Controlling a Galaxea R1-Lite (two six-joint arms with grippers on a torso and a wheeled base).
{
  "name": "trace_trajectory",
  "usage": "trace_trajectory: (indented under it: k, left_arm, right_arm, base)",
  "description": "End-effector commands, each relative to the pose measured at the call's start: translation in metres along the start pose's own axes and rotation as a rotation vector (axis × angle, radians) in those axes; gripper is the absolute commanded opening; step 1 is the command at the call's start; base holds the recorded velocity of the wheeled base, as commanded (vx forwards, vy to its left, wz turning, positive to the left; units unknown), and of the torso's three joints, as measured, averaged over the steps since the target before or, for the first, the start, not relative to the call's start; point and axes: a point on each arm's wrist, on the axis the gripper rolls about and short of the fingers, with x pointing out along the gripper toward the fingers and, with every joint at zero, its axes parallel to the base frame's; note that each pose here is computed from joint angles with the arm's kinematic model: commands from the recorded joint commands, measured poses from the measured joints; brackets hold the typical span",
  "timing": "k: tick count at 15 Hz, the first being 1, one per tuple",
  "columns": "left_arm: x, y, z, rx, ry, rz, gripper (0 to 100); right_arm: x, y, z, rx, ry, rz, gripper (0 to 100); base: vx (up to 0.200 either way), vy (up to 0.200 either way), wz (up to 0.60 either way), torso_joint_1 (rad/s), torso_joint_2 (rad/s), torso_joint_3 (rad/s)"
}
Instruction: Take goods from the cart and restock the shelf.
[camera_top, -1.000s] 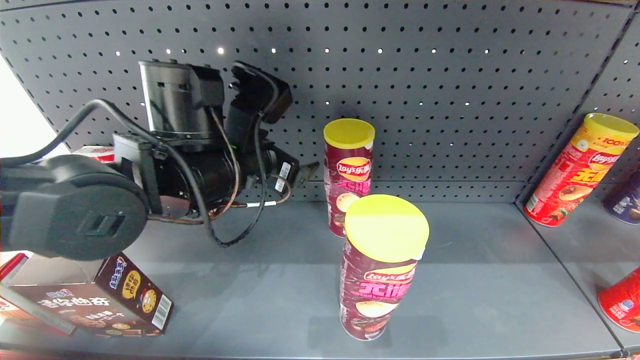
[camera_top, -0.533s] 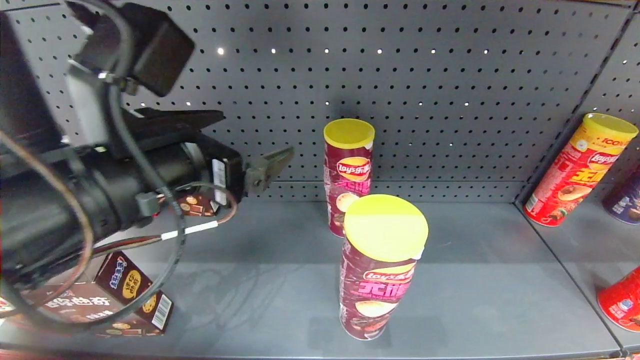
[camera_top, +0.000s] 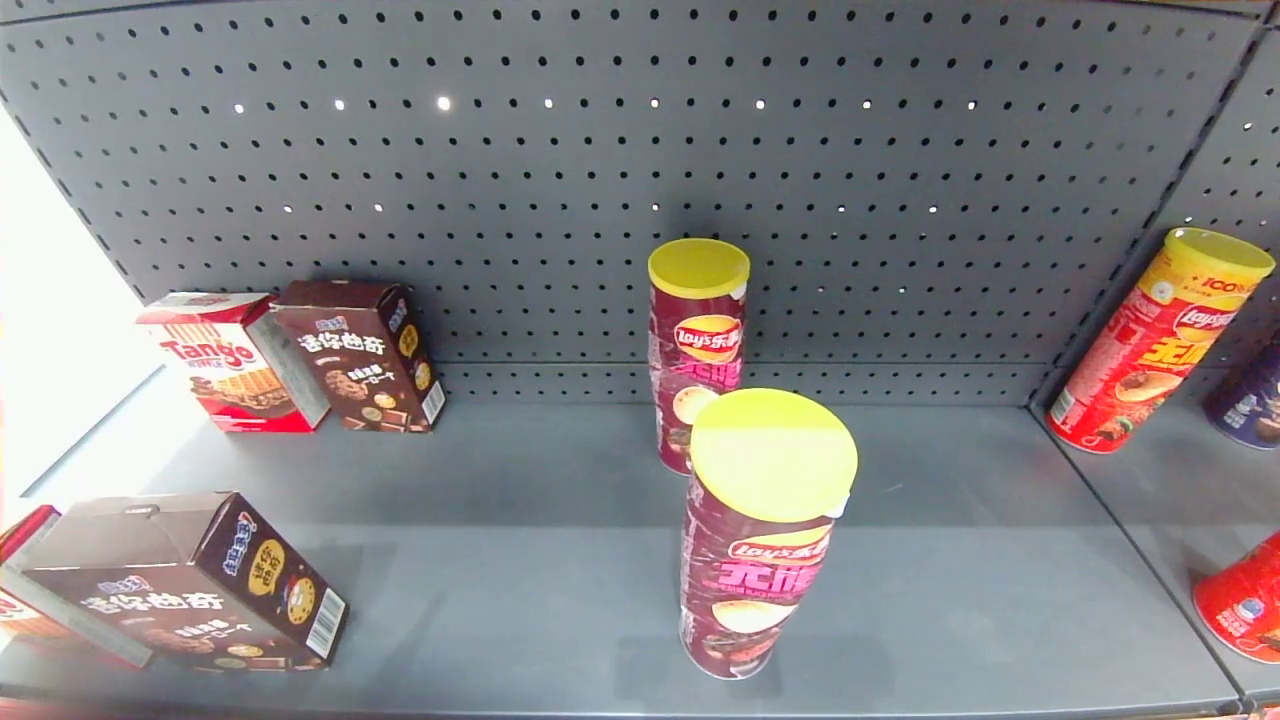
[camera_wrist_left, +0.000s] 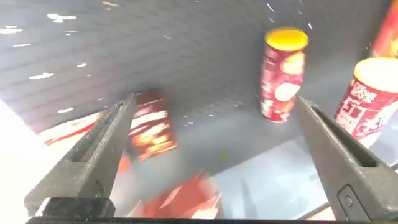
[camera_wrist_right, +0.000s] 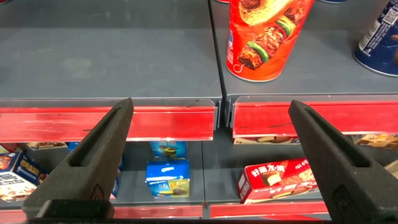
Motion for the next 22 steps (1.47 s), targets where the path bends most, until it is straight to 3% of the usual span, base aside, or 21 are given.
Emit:
trace_trajectory:
  k: [1, 2, 3, 5, 8, 12, 15, 16, 17, 19, 22]
  left_arm:
    - [-0.065, 0.003, -0.020, -0.016, -0.096, 0.151, 100]
    - [-0.061, -0.002, -0.029, -0.028, -0.063, 0.185, 100]
    - [-0.056, -0.010, -0.040, -0.007, -0.023, 0.187, 100]
    - [-0.049, -0.022, -0.062, 0.007, 0.013, 0.065, 100]
    - [-0.058, -0.034, -0.098, 0.026, 0.045, 0.079, 100]
    - [-0.068, -0.040, -0.142, 0.008, 0.089, 0.066, 100]
    - [-0.064, -0.042, -0.177, -0.001, 0.169, 0.054, 100]
    - [-0.063, -0.044, -0.189, -0.007, 0.200, 0.094, 100]
    - [-0.064, -0.046, -0.196, -0.005, 0.210, 0.139, 100]
    - [-0.068, -0.047, -0.197, -0.004, 0.150, 0.116, 100]
    - [-0.068, -0.047, -0.197, -0.005, 0.148, 0.110, 100]
  right_arm:
    - [0.000, 0.000, 0.000, 0.000, 0.002, -0.001, 100]
    - [0.000, 0.000, 0.000, -0.001, 0.003, -0.001, 100]
    - [0.000, 0.000, 0.000, 0.000, 0.002, 0.001, 100]
    - [0.000, 0.000, 0.000, 0.000, 0.002, 0.001, 100]
    - [0.000, 0.000, 0.000, 0.000, 0.002, -0.001, 100]
    - [0.000, 0.000, 0.000, -0.002, 0.002, 0.001, 100]
    - [0.000, 0.000, 0.000, 0.000, 0.002, 0.001, 100]
    - [0.000, 0.000, 0.000, 0.000, 0.002, 0.001, 100]
    - [0.000, 0.000, 0.000, 0.000, 0.002, -0.001, 100]
    - [0.000, 0.000, 0.000, 0.000, 0.002, 0.001, 100]
    - [0.000, 0.000, 0.000, 0.000, 0.002, 0.001, 100]
  base:
    - [0.000, 0.000, 0.00, 0.000, 0.00, 0.000]
    - [0.000, 0.000, 0.00, 0.000, 0.00, 0.000]
    - [0.000, 0.000, 0.00, 0.000, 0.00, 0.000]
    - [0.000, 0.000, 0.00, 0.000, 0.00, 0.000]
    - [0.000, 0.000, 0.00, 0.000, 0.00, 0.000]
    - [0.000, 0.000, 0.00, 0.000, 0.00, 0.000]
    - [0.000, 0.000, 0.00, 0.000, 0.00, 0.000]
    - [0.000, 0.000, 0.00, 0.000, 0.00, 0.000]
    - [0.000, 0.000, 0.00, 0.000, 0.00, 0.000]
    - [0.000, 0.000, 0.00, 0.000, 0.00, 0.000]
    - [0.000, 0.000, 0.00, 0.000, 0.00, 0.000]
